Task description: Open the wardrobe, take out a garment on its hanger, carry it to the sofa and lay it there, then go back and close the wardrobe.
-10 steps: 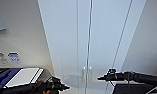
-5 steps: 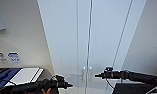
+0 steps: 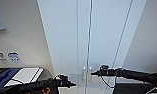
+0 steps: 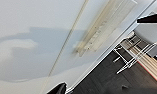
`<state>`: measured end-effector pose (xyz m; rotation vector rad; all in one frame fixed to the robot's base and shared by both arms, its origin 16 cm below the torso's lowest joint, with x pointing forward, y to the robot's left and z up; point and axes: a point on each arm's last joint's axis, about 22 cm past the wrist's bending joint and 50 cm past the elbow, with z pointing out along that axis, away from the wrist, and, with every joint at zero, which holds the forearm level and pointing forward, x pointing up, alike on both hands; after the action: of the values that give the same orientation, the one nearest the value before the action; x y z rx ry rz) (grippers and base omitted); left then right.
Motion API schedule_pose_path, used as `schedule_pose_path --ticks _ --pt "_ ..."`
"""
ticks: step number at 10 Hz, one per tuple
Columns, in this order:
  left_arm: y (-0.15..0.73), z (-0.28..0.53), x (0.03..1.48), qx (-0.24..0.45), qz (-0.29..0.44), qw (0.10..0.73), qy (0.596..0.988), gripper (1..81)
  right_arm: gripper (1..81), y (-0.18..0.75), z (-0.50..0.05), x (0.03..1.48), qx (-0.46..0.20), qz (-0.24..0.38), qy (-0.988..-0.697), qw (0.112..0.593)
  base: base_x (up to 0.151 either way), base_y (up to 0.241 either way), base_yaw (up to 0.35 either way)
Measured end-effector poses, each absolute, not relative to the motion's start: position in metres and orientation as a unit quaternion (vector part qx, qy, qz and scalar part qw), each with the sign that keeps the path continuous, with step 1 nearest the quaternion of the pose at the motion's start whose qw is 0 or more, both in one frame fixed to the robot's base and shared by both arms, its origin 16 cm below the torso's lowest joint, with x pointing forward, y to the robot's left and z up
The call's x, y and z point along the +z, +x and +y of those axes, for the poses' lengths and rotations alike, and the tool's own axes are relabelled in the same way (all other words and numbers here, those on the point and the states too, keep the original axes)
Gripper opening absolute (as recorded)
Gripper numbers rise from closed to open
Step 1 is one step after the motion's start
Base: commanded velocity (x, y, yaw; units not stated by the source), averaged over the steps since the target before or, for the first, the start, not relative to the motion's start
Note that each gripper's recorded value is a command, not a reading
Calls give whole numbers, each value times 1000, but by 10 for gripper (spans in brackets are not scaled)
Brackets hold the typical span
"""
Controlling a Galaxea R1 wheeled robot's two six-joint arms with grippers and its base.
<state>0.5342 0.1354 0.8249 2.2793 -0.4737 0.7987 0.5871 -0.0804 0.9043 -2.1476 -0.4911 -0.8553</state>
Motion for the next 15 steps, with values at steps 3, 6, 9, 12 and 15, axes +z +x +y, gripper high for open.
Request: schedule_pose_path --ticks 3,6,9,12,15 --pt "549 118 827 308 -178 335 872 811 811 594 -72 901 -335 -190 -842 378 0 0 0" --pt "561 96 831 313 -185 336 869 811 811 604 -67 898 -339 -189 -844 371 0 0 0" --pt "562 89 829 311 -188 337 869 811 811 618 -60 890 -343 -184 -847 361 0 0 0" --pt "563 83 826 306 -190 335 871 811 811 627 -59 887 -352 -184 -848 352 0 0 0" --pt "563 72 824 303 -193 336 871 811 811 626 -42 890 -352 -191 -844 358 0 0 0"
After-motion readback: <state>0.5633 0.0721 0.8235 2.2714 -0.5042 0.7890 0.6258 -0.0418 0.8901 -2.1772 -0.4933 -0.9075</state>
